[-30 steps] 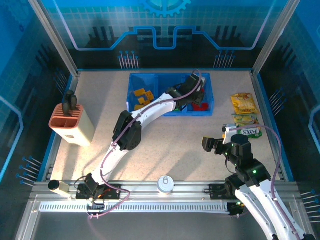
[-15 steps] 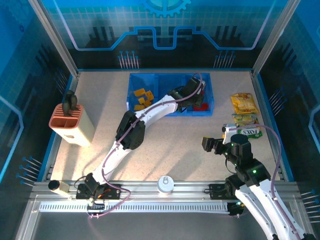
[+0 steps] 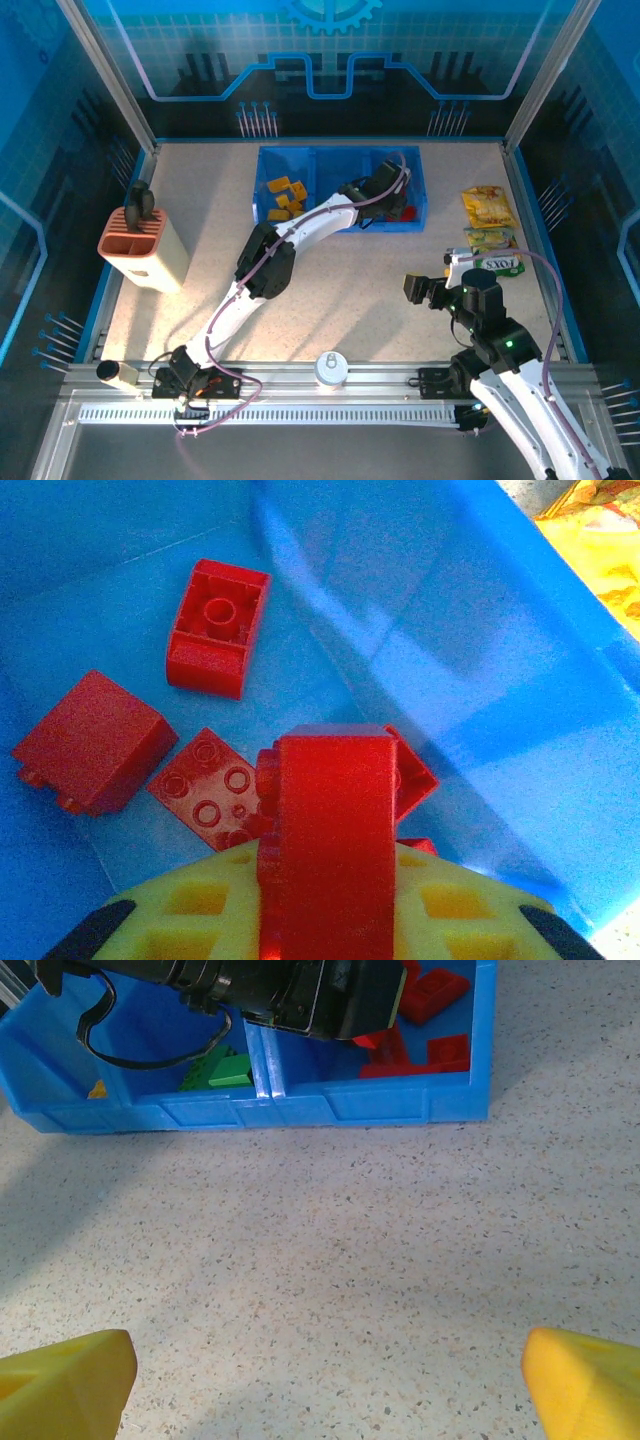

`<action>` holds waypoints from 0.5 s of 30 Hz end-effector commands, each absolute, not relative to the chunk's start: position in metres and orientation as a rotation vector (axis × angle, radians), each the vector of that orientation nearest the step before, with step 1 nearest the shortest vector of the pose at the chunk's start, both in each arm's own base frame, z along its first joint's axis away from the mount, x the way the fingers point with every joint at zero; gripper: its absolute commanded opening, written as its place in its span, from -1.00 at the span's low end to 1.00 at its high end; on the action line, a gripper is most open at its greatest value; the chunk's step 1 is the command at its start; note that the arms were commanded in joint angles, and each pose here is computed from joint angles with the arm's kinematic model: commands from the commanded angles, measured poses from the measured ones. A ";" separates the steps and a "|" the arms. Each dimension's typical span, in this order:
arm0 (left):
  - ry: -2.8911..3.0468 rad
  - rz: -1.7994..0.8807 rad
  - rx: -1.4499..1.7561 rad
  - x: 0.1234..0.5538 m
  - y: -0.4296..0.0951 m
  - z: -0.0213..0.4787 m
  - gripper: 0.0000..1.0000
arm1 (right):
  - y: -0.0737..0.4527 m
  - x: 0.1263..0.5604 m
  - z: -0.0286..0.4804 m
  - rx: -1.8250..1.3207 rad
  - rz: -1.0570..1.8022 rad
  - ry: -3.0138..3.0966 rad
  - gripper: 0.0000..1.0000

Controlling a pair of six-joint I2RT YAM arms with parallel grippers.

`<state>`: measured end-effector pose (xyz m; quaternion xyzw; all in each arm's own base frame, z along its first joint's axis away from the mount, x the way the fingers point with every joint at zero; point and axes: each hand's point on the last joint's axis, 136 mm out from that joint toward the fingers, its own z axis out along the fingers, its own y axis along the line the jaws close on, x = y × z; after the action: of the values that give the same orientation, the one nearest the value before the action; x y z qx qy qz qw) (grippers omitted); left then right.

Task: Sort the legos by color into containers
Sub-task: Place the lego in the container.

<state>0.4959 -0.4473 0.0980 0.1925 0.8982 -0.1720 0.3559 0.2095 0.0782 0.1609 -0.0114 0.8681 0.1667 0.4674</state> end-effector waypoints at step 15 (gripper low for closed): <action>2.373 -0.408 0.493 0.498 -0.440 0.073 -0.59 | 0.081 0.210 0.166 -0.030 0.427 2.109 1.00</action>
<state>0.4959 -0.4472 0.0947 0.1928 0.8992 -0.1705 0.3539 0.2095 0.0782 0.1609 -0.0109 0.8681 0.1670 0.4673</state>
